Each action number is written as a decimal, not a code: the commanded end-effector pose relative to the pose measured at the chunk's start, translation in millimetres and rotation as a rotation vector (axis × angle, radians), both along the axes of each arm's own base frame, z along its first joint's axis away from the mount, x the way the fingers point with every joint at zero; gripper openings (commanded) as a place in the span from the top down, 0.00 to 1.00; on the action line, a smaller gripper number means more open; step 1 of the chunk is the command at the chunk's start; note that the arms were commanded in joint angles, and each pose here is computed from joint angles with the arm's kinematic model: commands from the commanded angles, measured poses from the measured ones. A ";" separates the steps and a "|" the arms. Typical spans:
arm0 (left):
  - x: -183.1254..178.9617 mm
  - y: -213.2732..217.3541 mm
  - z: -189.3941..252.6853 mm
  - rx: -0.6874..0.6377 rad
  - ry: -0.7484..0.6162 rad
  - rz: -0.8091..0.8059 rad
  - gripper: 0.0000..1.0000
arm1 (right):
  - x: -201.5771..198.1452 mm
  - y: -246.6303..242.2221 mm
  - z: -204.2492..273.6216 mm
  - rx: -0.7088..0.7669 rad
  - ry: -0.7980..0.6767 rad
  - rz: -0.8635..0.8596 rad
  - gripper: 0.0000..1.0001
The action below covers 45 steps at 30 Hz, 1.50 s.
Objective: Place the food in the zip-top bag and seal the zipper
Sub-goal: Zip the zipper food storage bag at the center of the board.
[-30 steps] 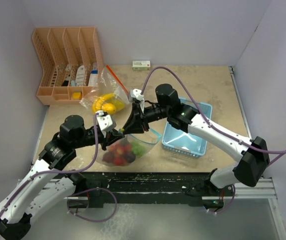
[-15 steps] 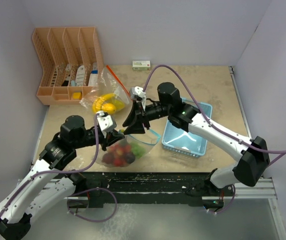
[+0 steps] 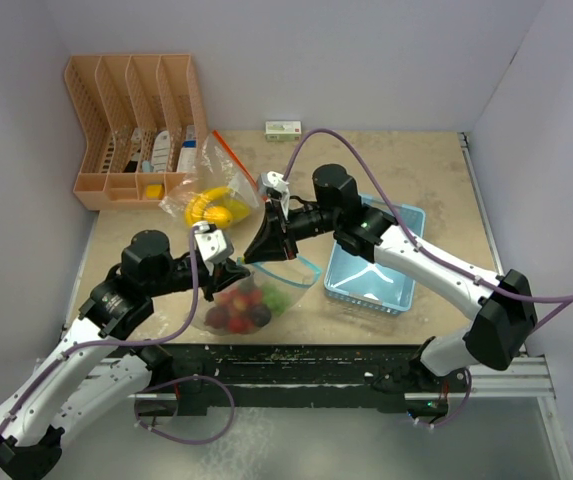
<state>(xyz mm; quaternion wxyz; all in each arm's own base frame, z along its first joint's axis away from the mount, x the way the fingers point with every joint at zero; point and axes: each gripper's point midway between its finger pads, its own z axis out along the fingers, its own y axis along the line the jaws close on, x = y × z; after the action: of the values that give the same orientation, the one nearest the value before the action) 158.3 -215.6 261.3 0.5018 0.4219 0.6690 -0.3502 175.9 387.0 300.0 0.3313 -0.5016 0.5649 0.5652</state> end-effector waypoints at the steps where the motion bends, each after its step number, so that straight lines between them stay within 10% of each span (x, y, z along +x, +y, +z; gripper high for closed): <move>1: 0.9 -5.9 26.1 -0.067 -0.083 -0.025 1.00 | 4.2 3.0 24.9 0.057 -0.041 -0.014 0.93; 5: 1.6 -5.4 26.7 -0.067 -0.087 -0.020 1.00 | 5.3 2.1 20.5 0.046 -0.036 -0.027 0.96; 12: 1.8 -5.6 24.8 -0.062 -0.083 -0.022 1.00 | -0.7 0.1 26.7 0.064 -0.042 0.000 0.57; 31: 1.1 -4.1 25.0 -0.063 -0.087 -0.017 1.00 | 9.0 4.6 23.2 0.048 -0.042 -0.034 0.75; 40: 2.2 -4.3 23.1 -0.059 -0.085 -0.015 1.00 | 1.0 4.0 24.1 0.059 -0.036 0.012 0.55; 45: 2.4 -4.4 23.5 -0.061 -0.083 -0.014 1.00 | 0.7 4.5 22.5 0.054 -0.028 0.015 0.63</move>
<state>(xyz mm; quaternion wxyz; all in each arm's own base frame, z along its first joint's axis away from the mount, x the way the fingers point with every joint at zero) 158.5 -215.2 262.4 0.5052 0.4214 0.6673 -0.3491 180.6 389.7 297.6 0.3320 -0.4917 0.5748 0.5636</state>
